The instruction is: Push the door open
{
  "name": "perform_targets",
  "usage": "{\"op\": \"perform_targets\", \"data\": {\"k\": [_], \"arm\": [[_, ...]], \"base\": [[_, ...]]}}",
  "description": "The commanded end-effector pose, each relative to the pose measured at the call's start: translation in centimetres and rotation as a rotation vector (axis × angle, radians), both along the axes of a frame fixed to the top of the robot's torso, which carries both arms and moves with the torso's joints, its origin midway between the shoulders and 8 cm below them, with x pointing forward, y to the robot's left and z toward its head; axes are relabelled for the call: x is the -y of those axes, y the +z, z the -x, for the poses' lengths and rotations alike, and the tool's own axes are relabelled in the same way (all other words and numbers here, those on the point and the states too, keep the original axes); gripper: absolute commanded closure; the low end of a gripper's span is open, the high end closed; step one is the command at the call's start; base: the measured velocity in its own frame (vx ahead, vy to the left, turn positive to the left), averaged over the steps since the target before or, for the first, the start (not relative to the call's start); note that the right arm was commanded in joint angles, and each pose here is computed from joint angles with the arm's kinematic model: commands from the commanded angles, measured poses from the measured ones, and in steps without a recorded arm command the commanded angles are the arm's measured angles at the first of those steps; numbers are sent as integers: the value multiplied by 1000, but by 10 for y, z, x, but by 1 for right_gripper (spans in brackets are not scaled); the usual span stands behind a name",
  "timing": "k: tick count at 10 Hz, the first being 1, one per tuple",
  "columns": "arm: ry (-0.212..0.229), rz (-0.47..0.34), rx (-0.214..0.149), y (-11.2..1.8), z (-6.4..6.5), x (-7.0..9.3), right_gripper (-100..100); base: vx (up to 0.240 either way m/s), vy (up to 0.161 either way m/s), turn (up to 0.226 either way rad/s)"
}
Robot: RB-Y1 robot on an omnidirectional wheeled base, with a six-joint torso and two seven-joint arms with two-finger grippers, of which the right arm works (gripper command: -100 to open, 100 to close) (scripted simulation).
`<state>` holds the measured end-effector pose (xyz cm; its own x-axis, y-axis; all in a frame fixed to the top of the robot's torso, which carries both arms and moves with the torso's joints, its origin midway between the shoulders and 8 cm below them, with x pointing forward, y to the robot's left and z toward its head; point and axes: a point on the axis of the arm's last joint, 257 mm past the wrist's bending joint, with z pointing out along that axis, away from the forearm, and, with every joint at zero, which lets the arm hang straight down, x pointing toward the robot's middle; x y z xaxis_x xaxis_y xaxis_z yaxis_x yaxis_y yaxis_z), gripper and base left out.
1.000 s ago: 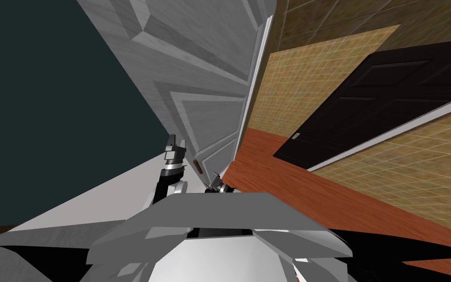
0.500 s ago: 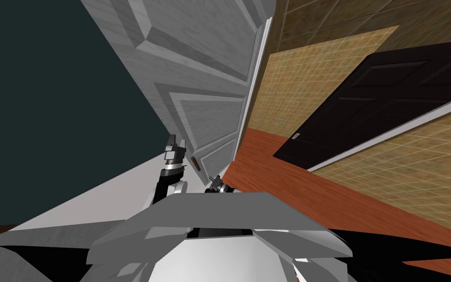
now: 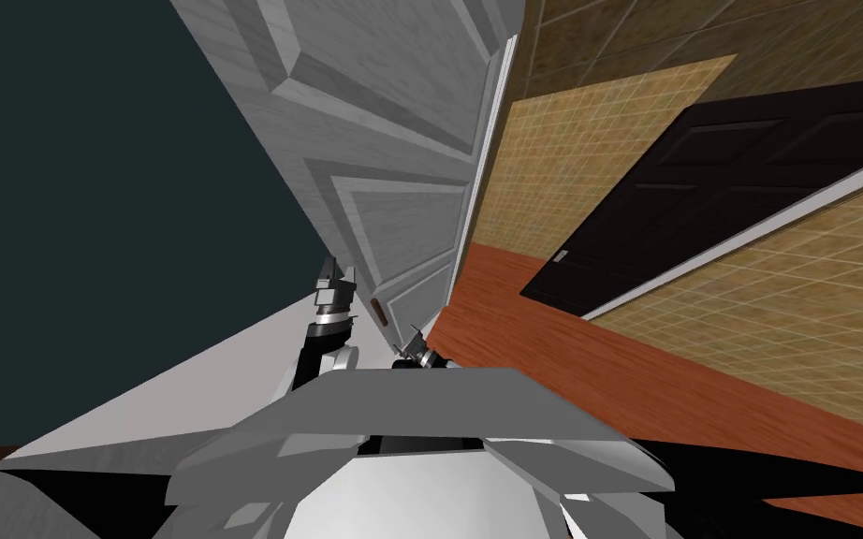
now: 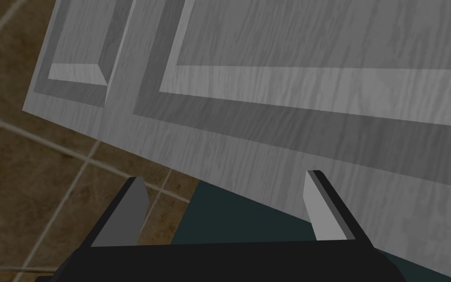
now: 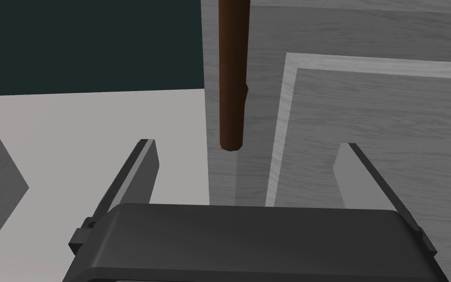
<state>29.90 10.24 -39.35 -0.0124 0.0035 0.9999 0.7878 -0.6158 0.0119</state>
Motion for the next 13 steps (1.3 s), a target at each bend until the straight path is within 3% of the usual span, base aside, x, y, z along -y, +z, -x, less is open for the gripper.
{"op": "perform_targets", "data": {"k": [1,4,5,7,13], "arm": [[-45,-5,-4,3,-10,0,-100],[-102,-4,-12,2,-21,4,-100],[-97,16,-8,-3,-22,13,-100],[-106,25,-5,-3,-27,13,-100],[-122,25,-2,2,-37,2,-100]], "base": [[-72,170,-94],[-55,143,-77],[-19,41,-7],[88,93,35],[143,148,28]]}}
